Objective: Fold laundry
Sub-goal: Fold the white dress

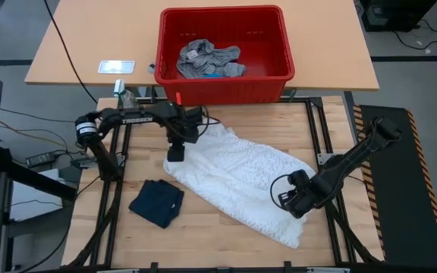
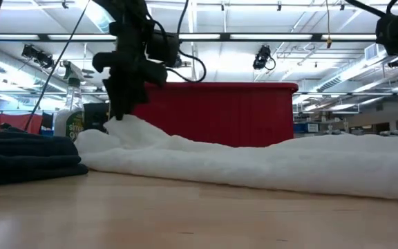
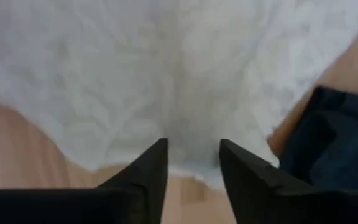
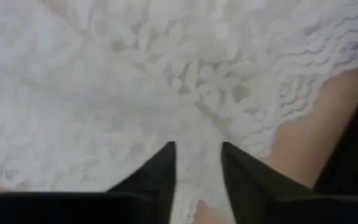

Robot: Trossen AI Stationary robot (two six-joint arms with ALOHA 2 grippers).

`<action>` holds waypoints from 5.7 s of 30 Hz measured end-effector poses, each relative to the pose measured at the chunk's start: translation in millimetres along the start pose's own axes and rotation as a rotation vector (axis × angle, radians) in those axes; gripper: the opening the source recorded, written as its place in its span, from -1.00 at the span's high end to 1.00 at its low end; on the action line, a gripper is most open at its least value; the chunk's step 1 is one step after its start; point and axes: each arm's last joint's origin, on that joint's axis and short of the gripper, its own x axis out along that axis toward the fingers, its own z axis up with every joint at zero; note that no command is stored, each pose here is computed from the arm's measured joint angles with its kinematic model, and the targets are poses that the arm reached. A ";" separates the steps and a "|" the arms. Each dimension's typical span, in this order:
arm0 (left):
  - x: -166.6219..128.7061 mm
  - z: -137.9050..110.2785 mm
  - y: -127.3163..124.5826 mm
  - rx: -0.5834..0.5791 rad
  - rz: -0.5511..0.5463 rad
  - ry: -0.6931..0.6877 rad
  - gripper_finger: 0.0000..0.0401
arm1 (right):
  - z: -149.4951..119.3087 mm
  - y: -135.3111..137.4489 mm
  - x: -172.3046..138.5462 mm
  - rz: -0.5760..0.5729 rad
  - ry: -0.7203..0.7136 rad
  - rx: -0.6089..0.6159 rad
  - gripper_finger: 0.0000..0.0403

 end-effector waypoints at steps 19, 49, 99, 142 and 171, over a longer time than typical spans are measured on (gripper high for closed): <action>-2.8 8.7 -65.3 0.005 -0.092 -0.011 0.04 | -49.6 60.1 20.7 0.453 0.075 0.058 0.51; 52.6 -43.5 -63.8 -0.359 -0.160 0.273 0.04 | -90.5 6.6 65.6 -0.167 0.193 -0.323 0.98; 14.5 5.6 -112.5 0.188 -0.010 -0.313 0.04 | 89.7 216.8 77.0 0.346 -0.615 -1.210 0.61; 62.3 -3.2 -94.9 0.193 0.112 -0.428 0.04 | 124.5 171.0 -21.8 0.473 -0.595 -0.685 0.96; 88.3 12.2 -95.4 0.027 0.197 -0.441 0.84 | 151.3 168.5 -20.4 0.547 -0.473 -0.694 0.95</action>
